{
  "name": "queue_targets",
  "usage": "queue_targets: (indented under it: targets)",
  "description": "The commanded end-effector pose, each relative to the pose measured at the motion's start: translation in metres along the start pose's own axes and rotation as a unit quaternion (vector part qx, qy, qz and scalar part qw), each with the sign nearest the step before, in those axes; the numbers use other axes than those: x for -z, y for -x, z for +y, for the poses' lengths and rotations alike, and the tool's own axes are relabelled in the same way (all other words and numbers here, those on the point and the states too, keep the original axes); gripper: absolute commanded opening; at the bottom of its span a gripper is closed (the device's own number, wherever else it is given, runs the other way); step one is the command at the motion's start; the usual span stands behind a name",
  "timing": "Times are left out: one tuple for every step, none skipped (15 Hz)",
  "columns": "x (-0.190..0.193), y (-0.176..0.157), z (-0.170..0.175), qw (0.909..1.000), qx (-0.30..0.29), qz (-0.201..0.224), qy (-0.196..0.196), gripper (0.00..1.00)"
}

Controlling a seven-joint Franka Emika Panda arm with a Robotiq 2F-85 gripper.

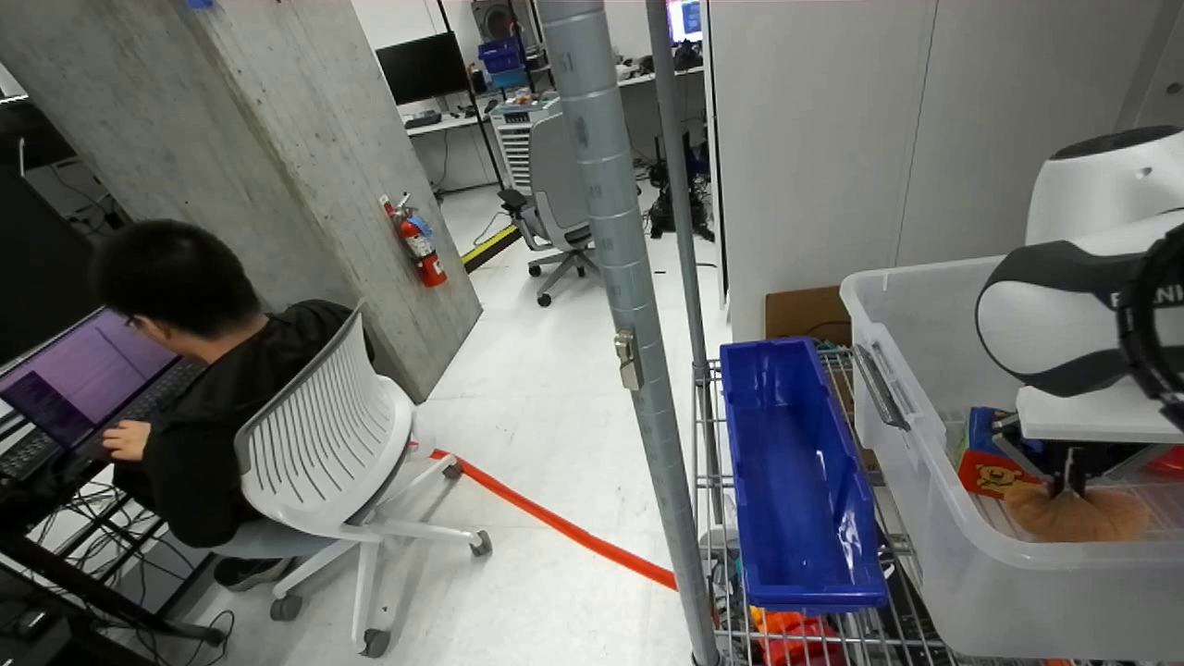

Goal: Move the bread plushy slightly to the left

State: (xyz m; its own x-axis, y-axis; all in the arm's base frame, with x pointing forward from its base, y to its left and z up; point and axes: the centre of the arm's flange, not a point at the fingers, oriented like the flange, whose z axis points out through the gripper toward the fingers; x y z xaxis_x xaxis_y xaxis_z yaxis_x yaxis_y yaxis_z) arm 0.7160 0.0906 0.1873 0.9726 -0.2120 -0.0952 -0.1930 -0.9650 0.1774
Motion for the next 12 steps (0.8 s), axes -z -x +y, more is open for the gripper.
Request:
queue_targets:
  targets:
    - [-0.005, 0.002, -0.019, 0.9997, 0.013, -0.005, -0.018, 0.03]
    - [-0.012, 0.0, -0.021, 0.9997, 0.012, -0.004, -0.022, 0.03]
    - [-0.012, -0.004, -0.02, 0.9996, 0.012, -0.002, -0.024, 0.03]
    - [-0.018, -0.007, -0.02, 0.9996, 0.012, 0.0, -0.024, 0.03]
    - [-0.023, -0.01, -0.019, 0.9997, 0.012, 0.003, -0.023, 0.03]
    - [-0.028, -0.013, -0.019, 0.9996, 0.01, 0.005, -0.026, 0.03]
    - [-0.032, -0.015, -0.019, 0.9995, 0.01, 0.009, -0.03, 0.03]
    - [-0.036, -0.015, -0.02, 0.9992, 0.012, 0.012, -0.035, 0.03]
    - [-0.039, -0.016, -0.02, 0.999, 0.013, 0.013, -0.04, 0.03]
    - [-0.044, -0.016, -0.02, 0.9988, 0.014, 0.016, -0.044, 0.03]
    - [-0.049, -0.014, -0.021, 0.9987, 0.014, 0.016, -0.047, 0.03]
    - [-0.053, -0.013, -0.022, 0.9986, 0.014, 0.015, -0.049, 0.03]
